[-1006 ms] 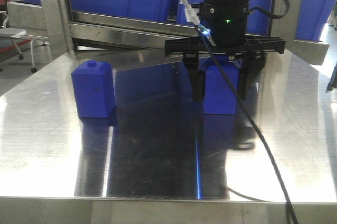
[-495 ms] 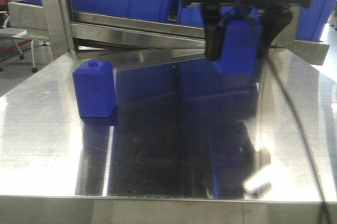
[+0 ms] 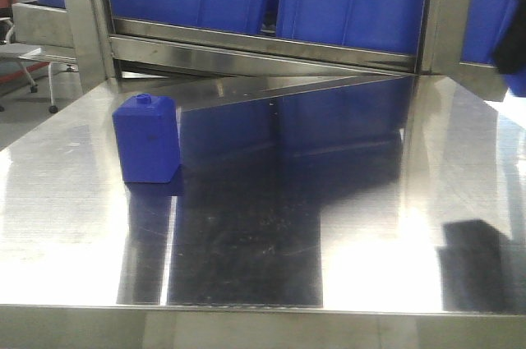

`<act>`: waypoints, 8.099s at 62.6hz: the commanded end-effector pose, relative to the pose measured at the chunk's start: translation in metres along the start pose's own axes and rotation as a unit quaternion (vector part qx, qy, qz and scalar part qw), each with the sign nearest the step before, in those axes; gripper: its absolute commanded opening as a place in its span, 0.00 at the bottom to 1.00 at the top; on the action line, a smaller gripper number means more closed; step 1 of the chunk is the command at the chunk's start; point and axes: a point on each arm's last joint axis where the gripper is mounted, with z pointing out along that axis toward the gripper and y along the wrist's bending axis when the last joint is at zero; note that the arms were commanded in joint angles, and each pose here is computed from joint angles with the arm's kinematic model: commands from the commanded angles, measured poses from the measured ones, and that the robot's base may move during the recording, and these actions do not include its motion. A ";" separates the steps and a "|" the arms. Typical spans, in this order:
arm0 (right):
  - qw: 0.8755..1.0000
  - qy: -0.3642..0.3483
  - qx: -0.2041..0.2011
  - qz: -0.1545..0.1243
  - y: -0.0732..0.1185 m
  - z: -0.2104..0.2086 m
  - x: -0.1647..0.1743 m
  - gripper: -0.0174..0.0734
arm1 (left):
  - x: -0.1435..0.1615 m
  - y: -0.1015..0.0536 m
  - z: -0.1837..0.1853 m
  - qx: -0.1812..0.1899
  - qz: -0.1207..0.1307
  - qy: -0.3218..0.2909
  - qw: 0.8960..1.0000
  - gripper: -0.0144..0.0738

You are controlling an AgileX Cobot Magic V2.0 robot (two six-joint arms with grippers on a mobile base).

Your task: Pick and sort blue part to right shelf

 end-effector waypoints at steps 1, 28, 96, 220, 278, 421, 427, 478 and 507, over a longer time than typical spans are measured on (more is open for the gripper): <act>0.995 -0.100 0.012 0.003 -0.013 -0.026 -0.005 0.66 | -0.001 0.001 -0.001 -0.002 -0.005 -0.039 0.999 0.30; 0.943 -0.323 0.069 -0.043 -0.028 -0.096 0.061 0.66 | -0.001 0.001 -0.001 -0.002 -0.005 -0.039 0.999 0.30; 0.880 -0.468 0.069 -0.048 -0.022 -0.157 0.110 0.66 | -0.001 0.001 -0.001 -0.002 -0.005 -0.039 0.999 0.30; 0.880 -0.468 0.069 -0.048 -0.022 -0.157 0.110 0.66 | -0.097 -0.135 0.204 0.116 -0.055 0.409 0.904 0.94; 0.880 -0.468 0.069 -0.048 -0.022 -0.157 0.110 0.66 | -0.048 -0.194 0.294 0.020 -0.027 0.646 0.763 0.94; 0.880 -0.468 0.069 -0.048 -0.022 -0.157 0.110 0.66 | -0.126 -0.157 0.272 0.070 -0.044 0.590 0.803 0.55; 0.880 -0.468 0.069 -0.048 -0.022 -0.157 0.110 0.66 | -0.135 -0.152 0.269 0.070 -0.049 0.582 0.809 0.51; 0.880 -0.468 0.069 -0.048 -0.022 -0.157 0.110 0.66 | -0.199 -0.049 0.150 0.114 -0.024 0.190 0.975 0.50; 0.880 -0.468 0.069 -0.048 -0.022 -0.157 0.110 0.66 | -0.155 -0.010 0.059 0.022 -0.028 0.071 0.997 0.50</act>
